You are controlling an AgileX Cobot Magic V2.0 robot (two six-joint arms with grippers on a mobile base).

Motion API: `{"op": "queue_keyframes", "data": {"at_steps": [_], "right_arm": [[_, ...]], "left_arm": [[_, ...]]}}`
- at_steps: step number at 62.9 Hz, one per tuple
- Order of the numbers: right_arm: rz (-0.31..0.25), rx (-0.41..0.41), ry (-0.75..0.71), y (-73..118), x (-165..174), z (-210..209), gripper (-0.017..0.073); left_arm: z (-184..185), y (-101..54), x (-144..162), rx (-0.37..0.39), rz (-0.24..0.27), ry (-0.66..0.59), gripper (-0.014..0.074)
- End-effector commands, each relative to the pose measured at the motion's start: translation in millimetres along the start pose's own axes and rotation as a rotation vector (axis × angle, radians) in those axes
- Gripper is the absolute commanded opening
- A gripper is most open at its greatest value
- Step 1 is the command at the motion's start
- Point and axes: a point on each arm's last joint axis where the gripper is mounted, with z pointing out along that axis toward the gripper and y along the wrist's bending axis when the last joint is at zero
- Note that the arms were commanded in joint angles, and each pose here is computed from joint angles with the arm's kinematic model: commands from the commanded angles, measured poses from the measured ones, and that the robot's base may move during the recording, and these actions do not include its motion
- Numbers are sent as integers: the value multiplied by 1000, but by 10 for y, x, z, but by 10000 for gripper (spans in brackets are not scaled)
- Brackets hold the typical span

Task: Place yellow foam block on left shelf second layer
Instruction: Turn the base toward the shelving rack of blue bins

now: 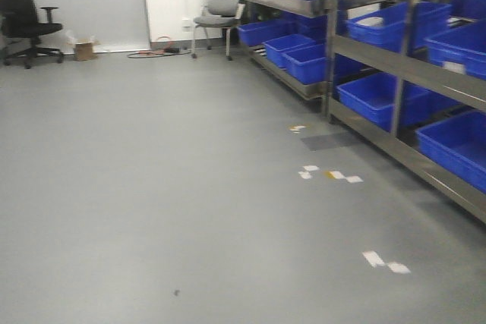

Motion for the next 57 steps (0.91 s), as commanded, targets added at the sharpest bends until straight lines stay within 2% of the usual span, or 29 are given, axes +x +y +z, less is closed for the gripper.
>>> {"op": "queue_keyframes", "data": {"at_steps": [1, 57], "right_arm": [[-13, -5, -115, 7, -178, -15, 428], [-13, -5, -115, 7, -178, -15, 428]], "left_arm": [[-9, 1, 8, -4, -9, -75, 124], [-9, 1, 8, -4, -9, -75, 124]]}}
